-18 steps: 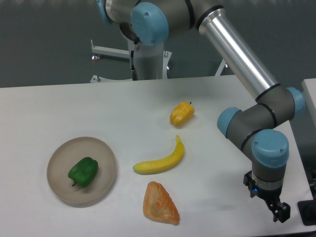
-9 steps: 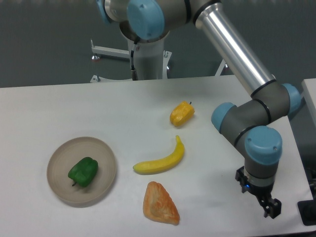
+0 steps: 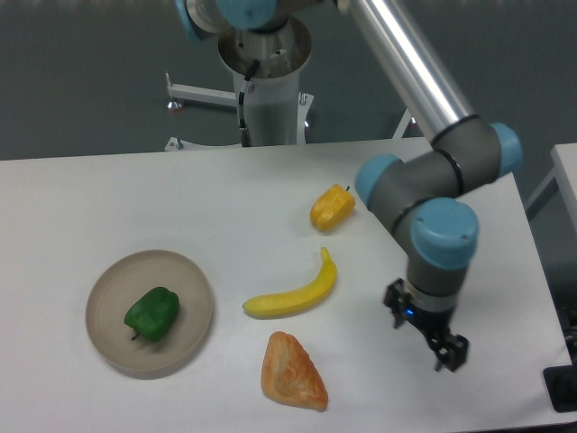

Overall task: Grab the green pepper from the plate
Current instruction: 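Move the gripper across the table toward the green pepper on the plate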

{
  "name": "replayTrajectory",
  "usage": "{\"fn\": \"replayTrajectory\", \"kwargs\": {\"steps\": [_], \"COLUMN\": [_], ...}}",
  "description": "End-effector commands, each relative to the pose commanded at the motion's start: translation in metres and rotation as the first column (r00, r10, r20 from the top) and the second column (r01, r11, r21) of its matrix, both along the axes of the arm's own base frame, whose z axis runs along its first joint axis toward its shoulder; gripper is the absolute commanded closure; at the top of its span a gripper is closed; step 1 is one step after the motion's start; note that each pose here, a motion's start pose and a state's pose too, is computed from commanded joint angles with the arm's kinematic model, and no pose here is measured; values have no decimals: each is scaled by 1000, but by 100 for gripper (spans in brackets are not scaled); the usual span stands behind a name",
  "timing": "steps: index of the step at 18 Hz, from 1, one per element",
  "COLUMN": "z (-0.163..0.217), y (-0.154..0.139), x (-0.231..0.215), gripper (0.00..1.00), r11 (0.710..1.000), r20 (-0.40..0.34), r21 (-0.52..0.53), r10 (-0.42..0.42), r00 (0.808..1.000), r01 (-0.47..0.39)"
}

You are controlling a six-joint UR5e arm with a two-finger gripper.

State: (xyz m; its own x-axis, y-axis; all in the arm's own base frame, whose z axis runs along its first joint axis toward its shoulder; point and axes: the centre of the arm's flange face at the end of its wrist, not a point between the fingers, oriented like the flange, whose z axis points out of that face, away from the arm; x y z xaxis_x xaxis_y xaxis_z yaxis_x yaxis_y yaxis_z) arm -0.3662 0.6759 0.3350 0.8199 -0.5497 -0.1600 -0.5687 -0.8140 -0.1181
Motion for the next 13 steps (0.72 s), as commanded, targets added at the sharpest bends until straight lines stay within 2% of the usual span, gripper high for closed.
{"fn": "replayTrajectory", "kwargs": {"steps": [5, 10, 13], "z": [9, 14, 7], "y": [14, 24, 24], "x": [95, 184, 217], "gripper": [0, 0, 0], "r11": [990, 956, 942], "r20": [75, 129, 187], "r21": [5, -8, -28], "r10": [142, 293, 333], "r00": [987, 947, 924], "r01": [-143, -295, -334]}}
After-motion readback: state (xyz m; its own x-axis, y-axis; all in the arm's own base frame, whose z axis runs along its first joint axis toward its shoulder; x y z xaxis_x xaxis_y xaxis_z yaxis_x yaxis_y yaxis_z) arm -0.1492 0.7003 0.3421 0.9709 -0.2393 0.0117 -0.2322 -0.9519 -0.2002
